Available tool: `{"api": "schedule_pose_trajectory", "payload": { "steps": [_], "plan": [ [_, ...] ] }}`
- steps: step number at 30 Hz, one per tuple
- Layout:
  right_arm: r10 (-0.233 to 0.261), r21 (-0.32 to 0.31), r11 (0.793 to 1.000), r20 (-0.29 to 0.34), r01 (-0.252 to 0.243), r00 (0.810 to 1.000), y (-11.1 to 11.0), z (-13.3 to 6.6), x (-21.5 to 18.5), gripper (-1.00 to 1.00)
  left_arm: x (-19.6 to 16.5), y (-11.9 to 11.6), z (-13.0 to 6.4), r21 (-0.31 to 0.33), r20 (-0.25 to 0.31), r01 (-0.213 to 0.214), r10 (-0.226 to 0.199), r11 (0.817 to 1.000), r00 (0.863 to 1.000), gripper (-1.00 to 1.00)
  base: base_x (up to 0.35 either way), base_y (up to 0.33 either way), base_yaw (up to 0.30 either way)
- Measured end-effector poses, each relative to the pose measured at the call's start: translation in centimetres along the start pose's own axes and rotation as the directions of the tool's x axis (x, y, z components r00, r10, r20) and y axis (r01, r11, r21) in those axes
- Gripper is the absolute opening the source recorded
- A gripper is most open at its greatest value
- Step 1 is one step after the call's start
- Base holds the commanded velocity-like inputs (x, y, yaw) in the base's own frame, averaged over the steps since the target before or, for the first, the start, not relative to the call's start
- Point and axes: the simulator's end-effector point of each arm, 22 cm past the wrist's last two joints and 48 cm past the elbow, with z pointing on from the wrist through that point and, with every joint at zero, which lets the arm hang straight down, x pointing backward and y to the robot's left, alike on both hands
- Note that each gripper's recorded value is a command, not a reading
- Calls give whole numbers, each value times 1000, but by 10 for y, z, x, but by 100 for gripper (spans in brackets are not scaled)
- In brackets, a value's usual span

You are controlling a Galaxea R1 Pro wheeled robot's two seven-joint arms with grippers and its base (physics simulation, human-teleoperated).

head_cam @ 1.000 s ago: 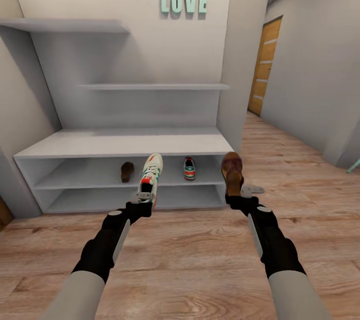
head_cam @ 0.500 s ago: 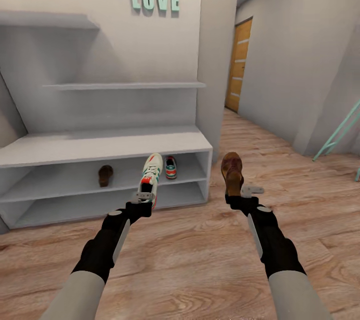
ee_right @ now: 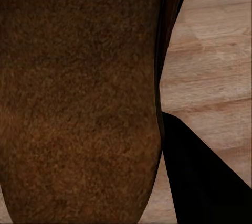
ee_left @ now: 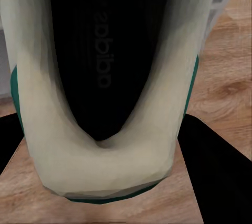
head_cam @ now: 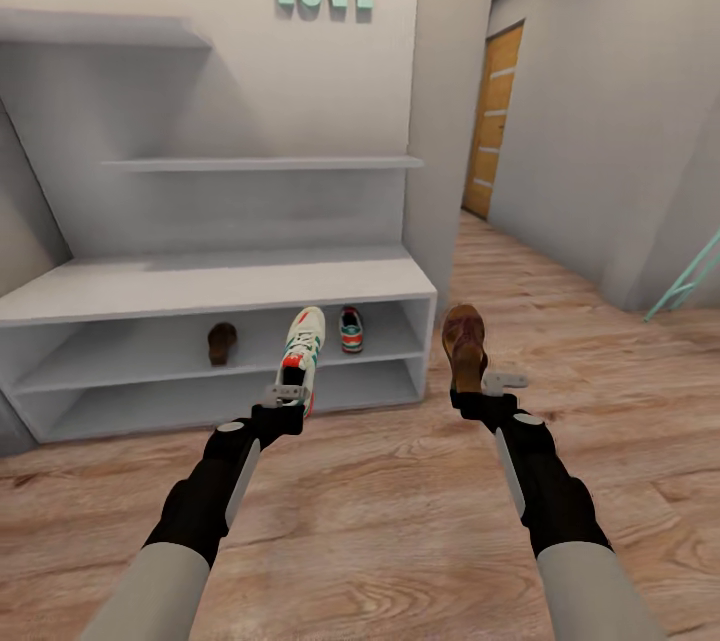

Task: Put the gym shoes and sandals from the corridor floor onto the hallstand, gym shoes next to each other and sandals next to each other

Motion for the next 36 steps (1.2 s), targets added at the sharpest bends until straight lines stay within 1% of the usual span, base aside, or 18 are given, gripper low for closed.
{"api": "schedule_pose_trajectory", "payload": {
  "steps": [4,8,9,12,25,28,29,30,31,32,33,34,35,36],
  "plan": [
    [0,0,1000,-3,0,1000,0,1,2,-100,2,0,1,1,-3,1,-1,1000,1000,-100,0,0,277],
    [0,1,1000,-7,0,1000,0,2,4,-100,3,-1,2,7,-4,15,-15,1000,1000,-100,0,0,236],
    [0,1,1000,-7,0,1000,0,2,4,-100,2,-2,2,13,-1,27,-27,1000,1000,-100,0,0,75],
    [1,0,1000,-7,-1,1000,0,2,4,-100,2,-3,2,18,1,37,-37,999,999,-100,0,0,31],
    [2,3,1000,-6,-2,1000,-1,2,4,-100,2,-2,2,18,2,39,-39,999,999,-100,0,0,2],
    [7,8,1000,-3,-7,1000,-5,2,2,-100,2,-2,2,17,2,39,-39,999,999,-100,0,0,0],
    [12,15,1000,0,-12,1000,-10,1,1,-100,2,-2,2,17,2,39,-39,999,999,-100,0,0,0],
    [35,35,999,3,-35,999,-23,0,0,-100,2,-1,2,17,1,40,-40,999,999,-100,0,0,0],
    [71,59,996,3,-71,997,-38,-1,2,-100,2,-1,2,17,1,40,-40,999,999,-100,0,0,0],
    [123,94,988,4,-123,992,-60,-3,6,-100,2,-1,2,17,1,41,-41,999,999,-100,0,0,0],
    [157,117,981,6,-156,988,-75,-4,10,-100,2,-1,2,17,1,41,-41,999,999,-100,0,0,0],
    [218,160,963,12,-217,976,-103,-9,17,-100,2,-2,2,17,1,41,-41,999,999,-100,0,0,0],
    [289,232,930,24,-287,957,-146,-17,30,-100,2,-1,2,17,1,41,-41,999,999,-100,0,0,0],
    [359,294,887,45,-355,932,-186,-29,43,-100,2,-1,2,17,1,41,-41,999,999,-100,0,0,0]
  ]
}}
